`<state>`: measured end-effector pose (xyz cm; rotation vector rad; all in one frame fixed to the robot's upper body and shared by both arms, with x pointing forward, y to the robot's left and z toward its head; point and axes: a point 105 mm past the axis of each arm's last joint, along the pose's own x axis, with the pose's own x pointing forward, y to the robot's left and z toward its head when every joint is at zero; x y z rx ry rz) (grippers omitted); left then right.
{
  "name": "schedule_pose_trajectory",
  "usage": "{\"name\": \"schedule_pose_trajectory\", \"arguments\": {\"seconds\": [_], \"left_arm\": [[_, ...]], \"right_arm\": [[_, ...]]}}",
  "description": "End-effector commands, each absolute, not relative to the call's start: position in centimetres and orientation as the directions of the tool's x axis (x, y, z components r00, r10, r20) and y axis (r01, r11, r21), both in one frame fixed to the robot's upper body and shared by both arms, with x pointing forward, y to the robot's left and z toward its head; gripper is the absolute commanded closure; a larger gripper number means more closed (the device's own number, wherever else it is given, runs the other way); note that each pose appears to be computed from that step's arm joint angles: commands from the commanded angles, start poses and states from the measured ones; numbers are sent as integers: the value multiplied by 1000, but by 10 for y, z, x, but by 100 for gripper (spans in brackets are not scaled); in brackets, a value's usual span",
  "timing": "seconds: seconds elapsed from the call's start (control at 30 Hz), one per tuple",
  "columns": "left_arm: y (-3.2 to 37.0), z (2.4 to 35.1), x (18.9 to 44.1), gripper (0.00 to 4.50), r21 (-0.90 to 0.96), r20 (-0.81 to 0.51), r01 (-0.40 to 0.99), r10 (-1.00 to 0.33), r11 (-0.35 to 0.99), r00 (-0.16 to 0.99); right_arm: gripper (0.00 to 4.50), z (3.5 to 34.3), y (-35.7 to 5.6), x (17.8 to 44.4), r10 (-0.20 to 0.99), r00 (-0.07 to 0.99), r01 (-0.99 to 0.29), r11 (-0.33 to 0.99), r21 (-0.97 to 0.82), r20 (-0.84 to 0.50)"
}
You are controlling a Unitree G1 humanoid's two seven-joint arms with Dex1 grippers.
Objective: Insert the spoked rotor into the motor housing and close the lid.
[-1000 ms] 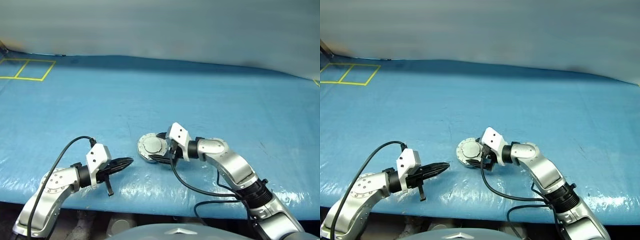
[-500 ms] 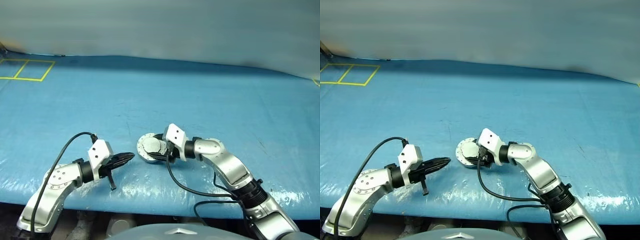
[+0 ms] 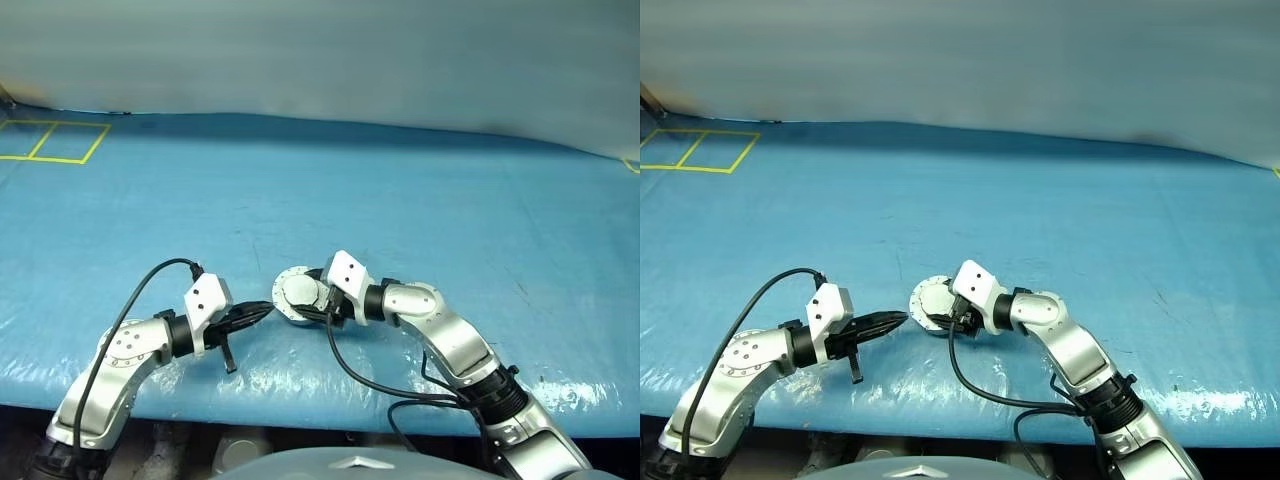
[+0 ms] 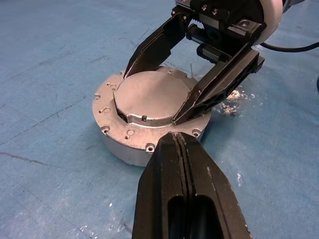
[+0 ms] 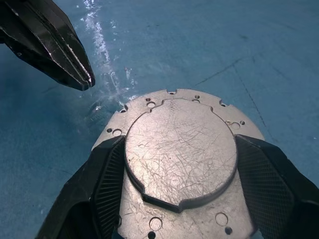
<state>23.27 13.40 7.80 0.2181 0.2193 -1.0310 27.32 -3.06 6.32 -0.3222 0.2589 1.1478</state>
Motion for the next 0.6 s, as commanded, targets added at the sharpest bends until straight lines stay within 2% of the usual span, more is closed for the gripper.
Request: {"name": "schedule_pose_trajectory", "arguments": {"seconds": [0.03, 0.23, 0.43, 0.5, 0.6], "left_arm": [[130, 79, 237, 450, 110, -266, 861, -820, 496, 506], [127, 78, 239, 450, 113, -255, 864, -826, 490, 502], [121, 77, 240, 450, 108, -248, 876, -840, 470, 482], [121, 78, 240, 450, 109, -245, 877, -842, 468, 480], [122, 78, 241, 450, 111, -247, 877, -842, 467, 479]], "right_arm": [[145, 28, -57, 270, 763, 405, -905, 412, -104, -505], [145, 36, -75, 272, 760, 424, -890, 451, -69, -492], [145, 48, -60, 279, 795, 456, -863, 505, 20, -399], [145, 55, -53, 277, 821, 443, -869, 492, 53, -361], [145, 82, -44, 271, 884, 405, -888, 441, 130, -232]]}}
